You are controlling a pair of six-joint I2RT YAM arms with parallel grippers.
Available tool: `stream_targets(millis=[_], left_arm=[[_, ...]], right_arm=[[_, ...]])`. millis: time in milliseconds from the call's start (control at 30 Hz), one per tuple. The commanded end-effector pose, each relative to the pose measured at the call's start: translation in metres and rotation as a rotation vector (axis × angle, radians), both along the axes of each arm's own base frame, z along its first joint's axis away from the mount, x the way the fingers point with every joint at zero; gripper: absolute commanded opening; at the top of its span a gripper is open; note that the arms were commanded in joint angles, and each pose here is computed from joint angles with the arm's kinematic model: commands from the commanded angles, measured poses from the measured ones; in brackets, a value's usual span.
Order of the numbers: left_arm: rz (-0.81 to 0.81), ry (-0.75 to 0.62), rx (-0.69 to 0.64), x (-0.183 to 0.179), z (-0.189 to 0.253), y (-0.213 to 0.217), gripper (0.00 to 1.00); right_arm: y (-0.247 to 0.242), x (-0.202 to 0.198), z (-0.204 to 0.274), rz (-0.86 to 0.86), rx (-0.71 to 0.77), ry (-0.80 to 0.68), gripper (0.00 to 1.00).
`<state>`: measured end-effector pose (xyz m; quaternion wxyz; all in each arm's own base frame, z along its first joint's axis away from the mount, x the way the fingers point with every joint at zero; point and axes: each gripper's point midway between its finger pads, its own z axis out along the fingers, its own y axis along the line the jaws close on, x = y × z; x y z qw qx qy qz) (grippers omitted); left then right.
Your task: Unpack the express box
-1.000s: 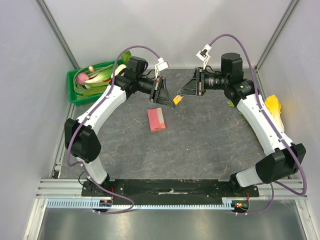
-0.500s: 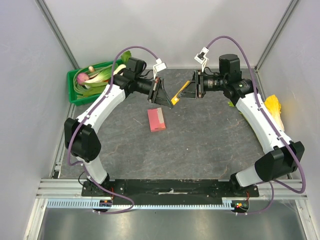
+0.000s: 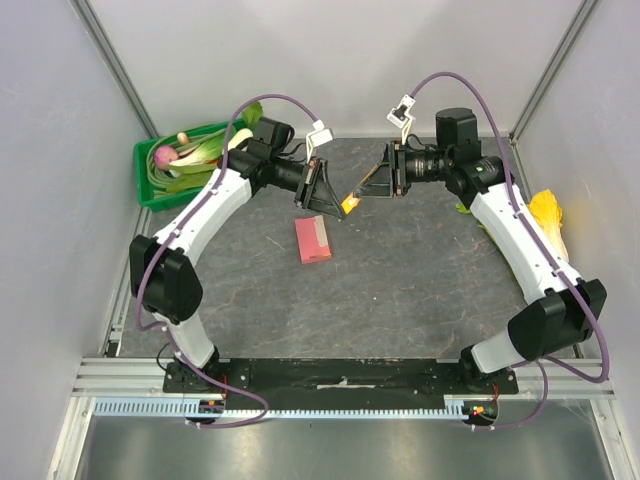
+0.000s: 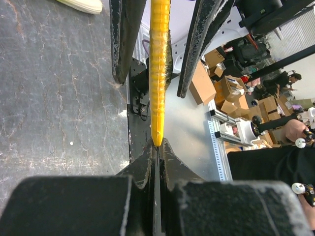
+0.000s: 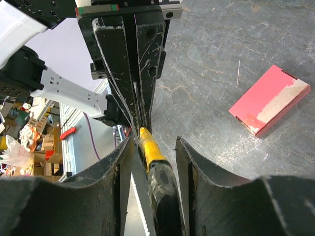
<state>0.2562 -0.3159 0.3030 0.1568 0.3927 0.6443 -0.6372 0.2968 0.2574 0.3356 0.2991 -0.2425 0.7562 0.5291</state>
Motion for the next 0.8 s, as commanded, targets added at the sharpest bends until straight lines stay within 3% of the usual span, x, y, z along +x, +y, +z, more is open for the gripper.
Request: stream_targets(millis=[0,100,300,533,567,700,767], left_arm=[[-0.047,-0.07,-0.051,-0.004,0.011,-0.003,0.02],[-0.048,-0.066,-0.046,-0.002,0.008,-0.003,0.02],[-0.033,-0.072,-0.031,0.003,0.006,-0.005,0.02],[-0.025,-0.065,-0.021,0.007,0.001,-0.005,0.02],[-0.028,-0.063,-0.023,0.007,0.001,-0.005,0.02],[-0.026,-0.065,-0.022,0.008,0.001,-0.005,0.02],[-0.02,-0.065,-0.018,0.009,0.0,-0.004,0.14]], right_arm=[[0.003,-0.002,0.016,0.033,0.021,-0.043,0.47],[0.004,-0.002,0.016,0.038,0.023,-0.043,0.47],[0.007,-0.007,0.013,0.063,0.027,-0.04,0.34],[0.006,-0.012,0.011,0.08,0.028,-0.046,0.38],[0.006,-0.012,0.011,0.079,0.027,-0.046,0.36],[0.006,-0.006,0.013,0.052,0.017,-0.059,0.0],[0.005,-0.002,0.011,0.037,0.008,-0.055,0.0]])
